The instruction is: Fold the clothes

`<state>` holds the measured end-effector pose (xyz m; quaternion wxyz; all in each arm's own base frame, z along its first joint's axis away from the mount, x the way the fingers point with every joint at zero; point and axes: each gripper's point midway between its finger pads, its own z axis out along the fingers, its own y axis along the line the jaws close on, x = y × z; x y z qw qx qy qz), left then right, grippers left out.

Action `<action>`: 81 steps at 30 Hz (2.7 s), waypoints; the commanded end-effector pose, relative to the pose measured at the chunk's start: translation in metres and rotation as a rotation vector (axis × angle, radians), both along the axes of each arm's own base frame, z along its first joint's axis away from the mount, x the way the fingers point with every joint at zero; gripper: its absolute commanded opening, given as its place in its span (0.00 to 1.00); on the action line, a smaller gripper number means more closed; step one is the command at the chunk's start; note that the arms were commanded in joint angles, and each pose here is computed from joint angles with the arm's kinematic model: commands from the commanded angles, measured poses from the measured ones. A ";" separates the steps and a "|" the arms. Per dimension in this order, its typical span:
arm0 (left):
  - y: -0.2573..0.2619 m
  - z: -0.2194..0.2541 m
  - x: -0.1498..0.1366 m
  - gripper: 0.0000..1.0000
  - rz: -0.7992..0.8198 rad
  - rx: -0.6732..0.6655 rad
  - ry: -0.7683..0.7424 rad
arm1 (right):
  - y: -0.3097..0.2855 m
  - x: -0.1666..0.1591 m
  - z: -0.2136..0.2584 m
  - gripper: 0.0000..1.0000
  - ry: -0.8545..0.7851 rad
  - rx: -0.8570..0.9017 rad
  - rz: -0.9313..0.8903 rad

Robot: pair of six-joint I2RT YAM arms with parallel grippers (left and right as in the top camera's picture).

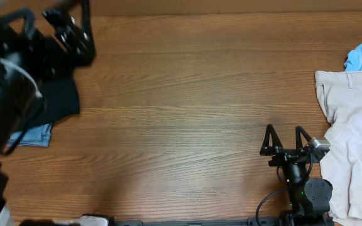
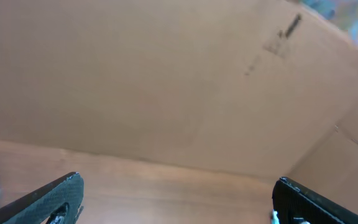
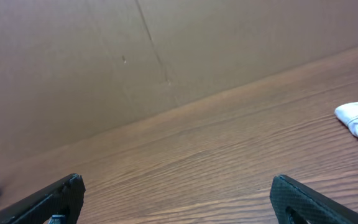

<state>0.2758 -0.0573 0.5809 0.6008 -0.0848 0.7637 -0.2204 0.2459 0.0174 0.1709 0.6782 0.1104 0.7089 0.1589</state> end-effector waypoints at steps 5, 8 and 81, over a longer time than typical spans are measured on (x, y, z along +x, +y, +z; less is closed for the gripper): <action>0.009 -0.108 -0.042 1.00 0.017 0.054 0.274 | 0.000 0.000 -0.002 1.00 -0.004 0.001 0.000; 0.013 -0.172 -0.051 1.00 0.030 0.071 0.345 | 0.000 0.000 -0.002 1.00 -0.004 0.001 0.000; 0.024 -0.423 -0.032 1.00 0.011 0.476 -0.210 | 0.000 0.000 -0.002 1.00 -0.018 -0.180 0.006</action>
